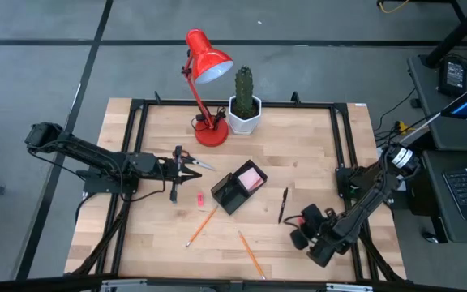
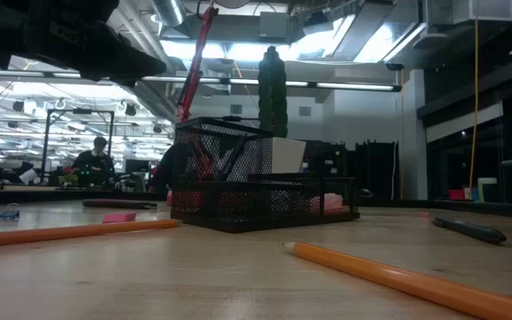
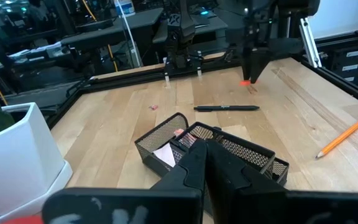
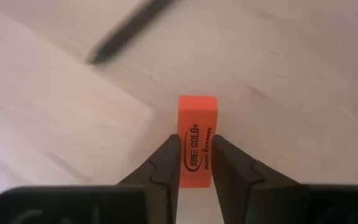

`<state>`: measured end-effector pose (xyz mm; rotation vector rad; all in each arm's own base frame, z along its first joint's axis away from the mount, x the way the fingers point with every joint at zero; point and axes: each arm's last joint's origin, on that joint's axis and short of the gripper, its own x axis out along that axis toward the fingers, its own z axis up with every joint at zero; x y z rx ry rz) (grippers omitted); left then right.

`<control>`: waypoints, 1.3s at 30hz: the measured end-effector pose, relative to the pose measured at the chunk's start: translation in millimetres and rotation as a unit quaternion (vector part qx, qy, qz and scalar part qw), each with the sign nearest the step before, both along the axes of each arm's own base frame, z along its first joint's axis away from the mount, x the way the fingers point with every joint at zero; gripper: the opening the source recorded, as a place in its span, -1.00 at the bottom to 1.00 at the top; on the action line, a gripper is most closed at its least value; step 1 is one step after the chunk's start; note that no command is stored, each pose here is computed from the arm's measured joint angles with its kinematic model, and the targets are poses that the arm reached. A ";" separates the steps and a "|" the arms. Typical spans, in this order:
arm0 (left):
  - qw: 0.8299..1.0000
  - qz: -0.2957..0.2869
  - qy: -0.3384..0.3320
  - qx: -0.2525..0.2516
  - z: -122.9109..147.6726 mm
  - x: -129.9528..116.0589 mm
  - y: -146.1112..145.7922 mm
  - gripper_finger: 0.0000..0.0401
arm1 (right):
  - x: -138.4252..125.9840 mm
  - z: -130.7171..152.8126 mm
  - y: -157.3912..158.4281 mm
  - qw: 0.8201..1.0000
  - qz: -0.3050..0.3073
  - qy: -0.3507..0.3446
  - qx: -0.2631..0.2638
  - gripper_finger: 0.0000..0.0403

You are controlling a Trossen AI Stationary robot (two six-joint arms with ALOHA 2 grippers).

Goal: Pick and place office supplies into organizer
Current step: Put the orange eraser into the black desk organizer

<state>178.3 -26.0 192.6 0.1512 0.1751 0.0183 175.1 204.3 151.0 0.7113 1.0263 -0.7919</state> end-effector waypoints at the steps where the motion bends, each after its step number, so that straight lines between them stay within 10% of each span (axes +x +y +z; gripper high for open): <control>1: 1.000 0.000 0.000 0.000 0.0 0.0 0.0 -0.99 | 1.5 1.2 0.0 1.000 0.002 -0.005 -0.003 -0.61; 22: 1.000 0.000 0.000 -0.001 0.1 0.0 0.0 -0.99 | 52.9 42.0 -3.9 0.976 0.147 -0.099 -0.124 -0.60; 39: 1.000 0.000 -0.001 -0.001 0.1 0.0 0.0 -0.99 | 127.3 59.0 -53.4 0.901 0.343 -0.117 -0.239 -0.60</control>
